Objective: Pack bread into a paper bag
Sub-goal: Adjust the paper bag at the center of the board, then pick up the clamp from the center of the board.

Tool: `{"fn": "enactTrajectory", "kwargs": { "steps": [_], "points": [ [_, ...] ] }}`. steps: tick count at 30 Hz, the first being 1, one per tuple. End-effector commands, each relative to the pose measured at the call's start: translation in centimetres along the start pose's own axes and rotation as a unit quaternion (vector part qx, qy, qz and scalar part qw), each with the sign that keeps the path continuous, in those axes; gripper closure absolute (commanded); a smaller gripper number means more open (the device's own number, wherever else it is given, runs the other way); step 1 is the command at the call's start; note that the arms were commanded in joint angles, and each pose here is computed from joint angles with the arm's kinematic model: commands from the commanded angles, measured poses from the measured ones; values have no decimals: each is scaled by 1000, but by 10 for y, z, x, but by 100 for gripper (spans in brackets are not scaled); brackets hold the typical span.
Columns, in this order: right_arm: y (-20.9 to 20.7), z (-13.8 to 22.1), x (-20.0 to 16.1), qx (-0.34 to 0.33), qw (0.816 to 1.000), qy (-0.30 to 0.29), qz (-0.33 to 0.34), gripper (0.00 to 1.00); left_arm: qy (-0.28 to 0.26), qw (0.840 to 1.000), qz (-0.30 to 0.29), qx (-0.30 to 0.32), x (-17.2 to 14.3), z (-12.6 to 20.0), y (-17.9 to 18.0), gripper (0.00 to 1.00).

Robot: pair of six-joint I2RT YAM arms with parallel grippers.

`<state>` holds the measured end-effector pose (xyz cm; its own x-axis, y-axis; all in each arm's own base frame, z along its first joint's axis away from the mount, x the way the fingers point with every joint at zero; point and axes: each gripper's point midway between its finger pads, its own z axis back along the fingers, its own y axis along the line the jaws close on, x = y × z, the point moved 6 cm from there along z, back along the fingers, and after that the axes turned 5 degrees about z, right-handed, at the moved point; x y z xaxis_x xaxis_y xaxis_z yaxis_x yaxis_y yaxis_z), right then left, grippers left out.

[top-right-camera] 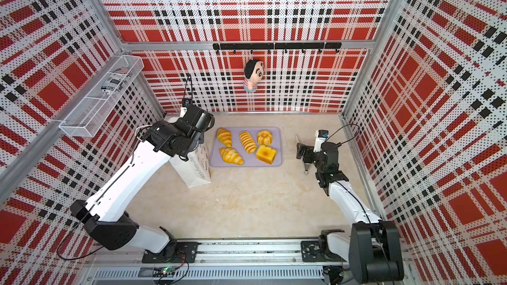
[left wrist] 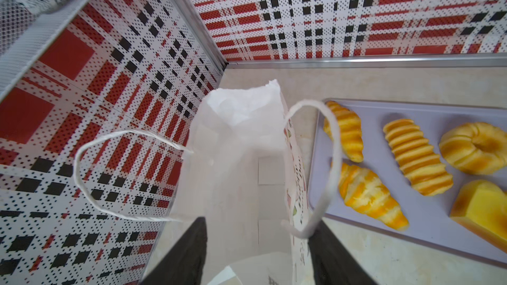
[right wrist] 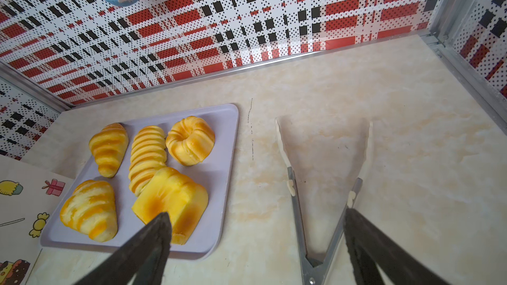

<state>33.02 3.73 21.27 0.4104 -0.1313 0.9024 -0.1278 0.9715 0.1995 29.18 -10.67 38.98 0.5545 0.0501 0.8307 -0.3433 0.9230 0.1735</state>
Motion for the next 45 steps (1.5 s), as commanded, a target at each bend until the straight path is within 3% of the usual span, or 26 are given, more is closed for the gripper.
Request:
{"fn": "enactTrajectory", "kwargs": {
  "steps": [1,5,10,13,16,23,32,38,42,45],
  "points": [
    [3,-2,13,-11,1000,15,-1,0,-66,995,70,19,22,14,25,33],
    [-6,-12,20,-63,996,64,1,0,-117,980,161,17,39,13,56,27],
    [-17,-38,13,-106,984,143,-5,0,-208,937,282,-14,56,28,102,18],
    [-21,-53,4,-113,978,177,-11,0,-245,915,320,-21,62,38,122,13],
    [-25,-65,-8,-121,972,199,-25,0,-265,903,336,-25,65,44,132,11],
    [-32,-81,-43,-136,952,272,-41,0,-263,908,324,-39,65,44,130,9],
    [-33,-81,-58,-138,941,305,-48,0,-272,904,328,-23,61,62,149,5],
    [-34,-88,-59,-139,940,309,-48,0,-239,925,294,-4,45,57,152,0],
    [-35,-90,-59,-139,939,310,-48,0,-172,952,235,-97,38,53,126,2],
    [-35,-93,-59,-139,939,311,-49,0,-130,953,199,-191,30,58,105,2]
  ]
}}
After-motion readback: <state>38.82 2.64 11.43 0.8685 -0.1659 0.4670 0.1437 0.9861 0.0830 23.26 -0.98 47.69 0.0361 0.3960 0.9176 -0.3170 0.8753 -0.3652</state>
